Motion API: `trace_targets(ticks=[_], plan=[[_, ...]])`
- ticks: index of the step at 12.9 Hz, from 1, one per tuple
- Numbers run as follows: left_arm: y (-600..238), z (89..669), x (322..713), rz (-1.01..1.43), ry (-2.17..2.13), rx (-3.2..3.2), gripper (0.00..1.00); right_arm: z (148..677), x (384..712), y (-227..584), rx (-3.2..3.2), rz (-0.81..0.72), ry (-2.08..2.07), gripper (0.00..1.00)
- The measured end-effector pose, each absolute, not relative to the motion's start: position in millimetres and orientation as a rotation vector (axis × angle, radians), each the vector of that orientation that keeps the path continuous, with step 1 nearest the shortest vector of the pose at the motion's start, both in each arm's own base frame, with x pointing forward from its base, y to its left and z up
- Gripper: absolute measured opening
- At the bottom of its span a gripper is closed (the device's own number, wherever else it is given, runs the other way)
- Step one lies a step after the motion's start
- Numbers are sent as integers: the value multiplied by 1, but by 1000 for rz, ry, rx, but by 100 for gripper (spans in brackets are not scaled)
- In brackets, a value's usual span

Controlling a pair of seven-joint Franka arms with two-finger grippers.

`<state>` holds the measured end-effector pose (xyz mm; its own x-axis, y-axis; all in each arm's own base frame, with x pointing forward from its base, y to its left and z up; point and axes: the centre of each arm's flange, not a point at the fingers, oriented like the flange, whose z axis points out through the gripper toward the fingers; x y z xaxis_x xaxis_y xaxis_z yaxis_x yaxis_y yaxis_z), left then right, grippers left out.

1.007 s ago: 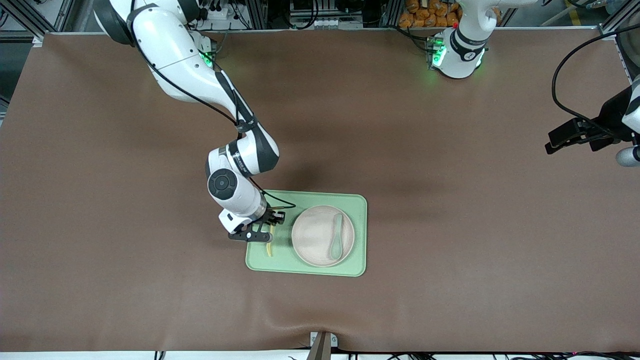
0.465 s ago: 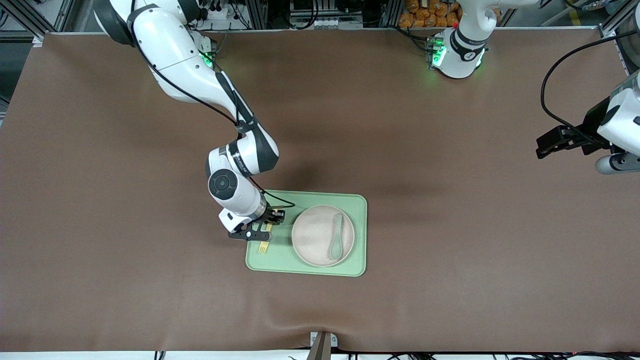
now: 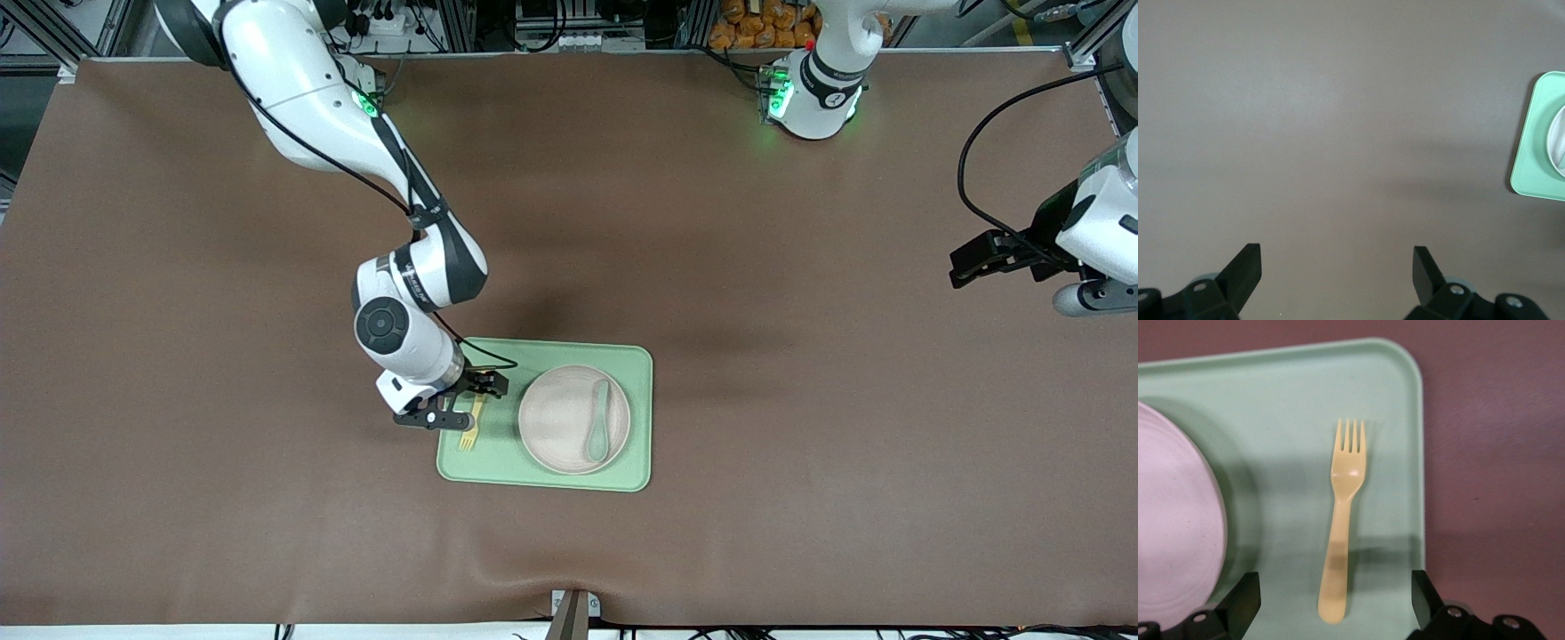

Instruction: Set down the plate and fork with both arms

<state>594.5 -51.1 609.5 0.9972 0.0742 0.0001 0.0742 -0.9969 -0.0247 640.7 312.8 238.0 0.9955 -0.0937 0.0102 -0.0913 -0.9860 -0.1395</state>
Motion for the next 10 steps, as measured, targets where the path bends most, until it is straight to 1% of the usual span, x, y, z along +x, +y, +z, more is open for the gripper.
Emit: trace_targets(ticks=[3, 5, 7, 10], plan=[[-45, 611, 595, -4, -132, -3114, 100, 297, 658, 260, -3039, -28, 48, 100], [-42, 613, 594, -11, -141, -3114, 100, 339, 667, 215, -3060, -35, 57, 100], [-40, 615, 594, -15, -144, -3114, 100, 382, 666, 170, -3073, 7, 84, 100], [-40, 616, 594, -17, -144, -3114, 100, 443, 651, 95, -3069, 109, 59, 100]])
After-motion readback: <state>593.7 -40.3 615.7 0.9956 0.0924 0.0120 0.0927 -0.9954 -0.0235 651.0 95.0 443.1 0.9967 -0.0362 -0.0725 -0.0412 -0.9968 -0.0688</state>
